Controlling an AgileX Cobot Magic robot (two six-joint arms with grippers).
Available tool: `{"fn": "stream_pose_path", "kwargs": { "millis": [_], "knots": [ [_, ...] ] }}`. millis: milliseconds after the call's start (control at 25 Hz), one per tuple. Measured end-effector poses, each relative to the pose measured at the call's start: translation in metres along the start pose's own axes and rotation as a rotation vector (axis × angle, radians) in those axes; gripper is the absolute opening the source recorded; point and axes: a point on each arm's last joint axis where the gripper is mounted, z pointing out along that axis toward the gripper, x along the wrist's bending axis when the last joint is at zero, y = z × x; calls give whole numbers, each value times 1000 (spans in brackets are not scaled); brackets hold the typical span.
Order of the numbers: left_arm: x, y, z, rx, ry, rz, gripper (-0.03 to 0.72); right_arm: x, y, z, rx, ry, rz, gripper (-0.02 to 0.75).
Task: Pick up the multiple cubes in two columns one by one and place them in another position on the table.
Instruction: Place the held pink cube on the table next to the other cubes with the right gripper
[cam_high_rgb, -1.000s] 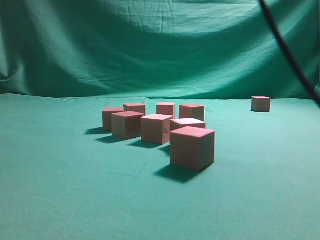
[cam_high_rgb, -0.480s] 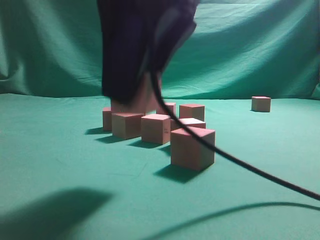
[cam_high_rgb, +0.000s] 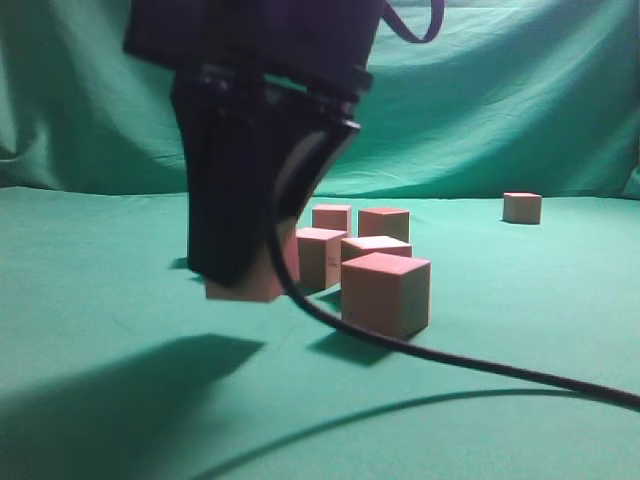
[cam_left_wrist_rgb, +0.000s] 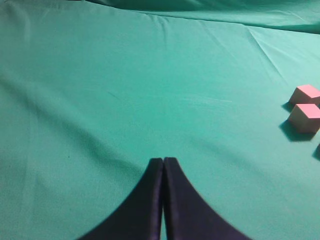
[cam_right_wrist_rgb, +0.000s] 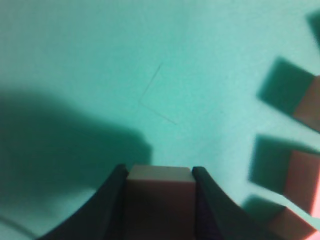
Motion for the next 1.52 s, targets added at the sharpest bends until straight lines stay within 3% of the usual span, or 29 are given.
{"fn": "stream_pose_path", "kwargs": {
  "millis": [720,920,1000,1280,1520],
  "knots": [
    [0,0,0,0,0,0,0,-1,-4,19,53,14,-7,270],
    [0,0,0,0,0,0,0,-2,-2,12,45,2,-21,548],
    [0,0,0,0,0,0,0,-3,4,-2,32,0,-27,622],
    [0,0,0,0,0,0,0,-16,35,-73,-80,-70,87,618],
    [0,0,0,0,0,0,0,-77,6,-111,-85,-173,359,618]
  ]
}}
